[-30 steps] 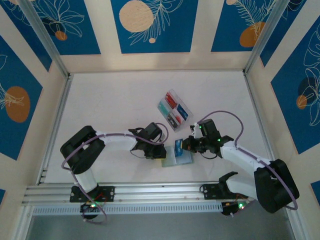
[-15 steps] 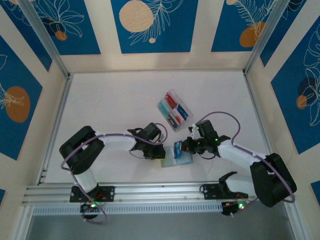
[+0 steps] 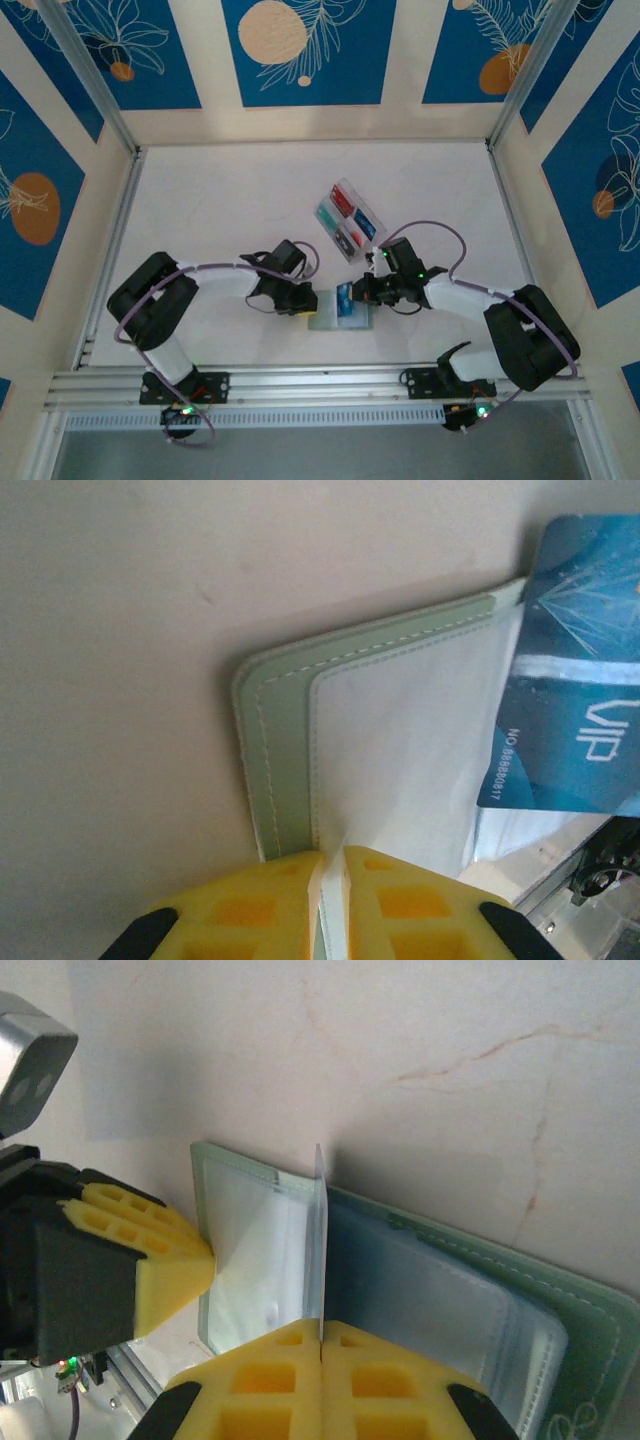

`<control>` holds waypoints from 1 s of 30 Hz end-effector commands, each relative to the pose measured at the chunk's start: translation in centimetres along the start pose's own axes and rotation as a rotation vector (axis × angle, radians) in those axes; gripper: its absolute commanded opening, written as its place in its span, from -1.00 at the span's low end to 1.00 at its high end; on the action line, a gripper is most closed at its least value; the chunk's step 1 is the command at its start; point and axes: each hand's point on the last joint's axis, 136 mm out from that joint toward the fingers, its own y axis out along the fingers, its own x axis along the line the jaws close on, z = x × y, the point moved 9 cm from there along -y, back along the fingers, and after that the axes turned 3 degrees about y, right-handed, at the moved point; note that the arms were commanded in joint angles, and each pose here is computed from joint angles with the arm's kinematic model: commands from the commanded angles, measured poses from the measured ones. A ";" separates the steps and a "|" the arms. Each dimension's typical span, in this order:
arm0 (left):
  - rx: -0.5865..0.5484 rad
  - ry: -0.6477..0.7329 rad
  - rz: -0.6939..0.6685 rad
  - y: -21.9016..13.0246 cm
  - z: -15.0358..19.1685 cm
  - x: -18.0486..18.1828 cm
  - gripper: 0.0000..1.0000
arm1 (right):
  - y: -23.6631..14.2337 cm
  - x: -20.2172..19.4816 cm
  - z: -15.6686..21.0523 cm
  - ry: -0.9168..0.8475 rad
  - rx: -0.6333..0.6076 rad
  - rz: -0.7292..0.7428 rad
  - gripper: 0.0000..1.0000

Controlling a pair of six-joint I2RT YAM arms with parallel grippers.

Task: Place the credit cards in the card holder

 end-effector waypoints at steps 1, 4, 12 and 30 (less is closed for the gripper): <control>0.030 -0.052 -0.098 -0.3 0.8 2.7 -0.70 | -0.6 0.1 -0.1 0.021 -0.019 -0.006 -1.00; 0.033 -0.059 -0.102 -0.5 0.9 3.1 -0.70 | -0.8 0.4 -0.2 0.023 -0.027 -0.026 -1.00; 0.039 -0.063 -0.103 -0.3 1.0 3.3 -0.70 | 0.9 0.7 -0.6 0.021 0.006 -0.049 -1.00; 0.037 -0.070 -0.103 -0.5 1.4 3.6 -0.70 | 1.8 1.7 -1.5 0.039 0.032 -0.117 -1.00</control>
